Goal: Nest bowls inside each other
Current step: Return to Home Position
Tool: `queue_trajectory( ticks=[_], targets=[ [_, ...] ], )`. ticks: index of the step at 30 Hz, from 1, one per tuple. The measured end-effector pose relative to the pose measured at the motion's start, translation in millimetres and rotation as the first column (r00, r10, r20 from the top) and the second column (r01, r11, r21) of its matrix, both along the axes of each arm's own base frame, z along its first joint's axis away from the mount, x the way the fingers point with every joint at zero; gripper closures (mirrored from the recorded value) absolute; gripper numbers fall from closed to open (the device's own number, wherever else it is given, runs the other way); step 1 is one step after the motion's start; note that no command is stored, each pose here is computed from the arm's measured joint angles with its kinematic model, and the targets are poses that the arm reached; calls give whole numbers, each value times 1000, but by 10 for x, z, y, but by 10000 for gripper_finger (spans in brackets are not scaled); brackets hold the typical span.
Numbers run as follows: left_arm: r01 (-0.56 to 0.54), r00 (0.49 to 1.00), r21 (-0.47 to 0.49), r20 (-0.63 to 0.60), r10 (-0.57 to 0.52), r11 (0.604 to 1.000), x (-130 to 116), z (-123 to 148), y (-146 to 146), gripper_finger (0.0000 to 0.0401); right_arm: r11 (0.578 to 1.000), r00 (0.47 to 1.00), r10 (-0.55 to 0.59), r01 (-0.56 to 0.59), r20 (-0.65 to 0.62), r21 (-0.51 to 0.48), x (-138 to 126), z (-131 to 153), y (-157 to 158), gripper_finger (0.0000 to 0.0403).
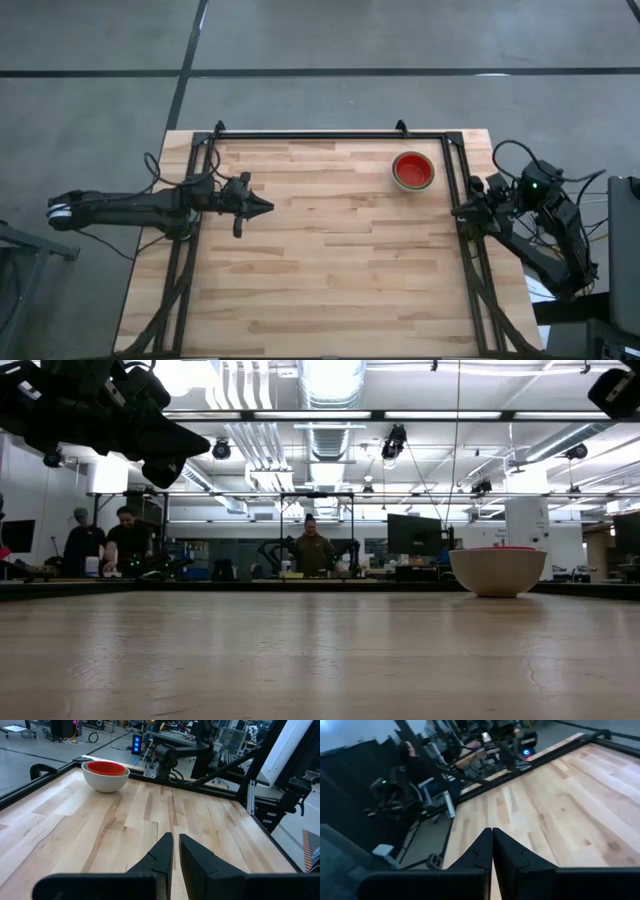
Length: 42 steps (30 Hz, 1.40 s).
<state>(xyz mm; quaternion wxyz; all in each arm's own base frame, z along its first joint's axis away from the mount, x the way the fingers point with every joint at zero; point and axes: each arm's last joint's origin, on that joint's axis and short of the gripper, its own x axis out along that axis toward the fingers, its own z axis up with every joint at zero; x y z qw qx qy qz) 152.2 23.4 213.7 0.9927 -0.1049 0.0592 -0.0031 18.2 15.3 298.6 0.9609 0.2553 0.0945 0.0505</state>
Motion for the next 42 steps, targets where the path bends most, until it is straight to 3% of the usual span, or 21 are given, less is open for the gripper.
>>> queue_trajectory(
  ticks=[9,20,25,35,38,42],
  targets=[
    [0,1000,0,0,0,1000,0,0,0,366,998,1000,20,-19,-22,65,-2,-247,9,394],
    [0,1000,0,0,0,1000,0,0,0,366,992,995,31,-20,91,-123,96,-254,-101,394],
    [0,1000,0,-1,0,1000,0,-1,0,366,992,988,11,9,154,-128,233,-334,-257,394],
    [0,1000,0,0,0,1000,0,0,0,366,999,984,28,-24,174,-26,455,-796,-493,394],
    [0,1000,0,0,0,1000,0,0,0,366,999,981,9,-18,193,44,489,-871,-533,394],
    [0,1000,0,0,0,1000,0,0,0,366,1000,962,-17,12,274,19,504,-855,-559,394]
  ],
)
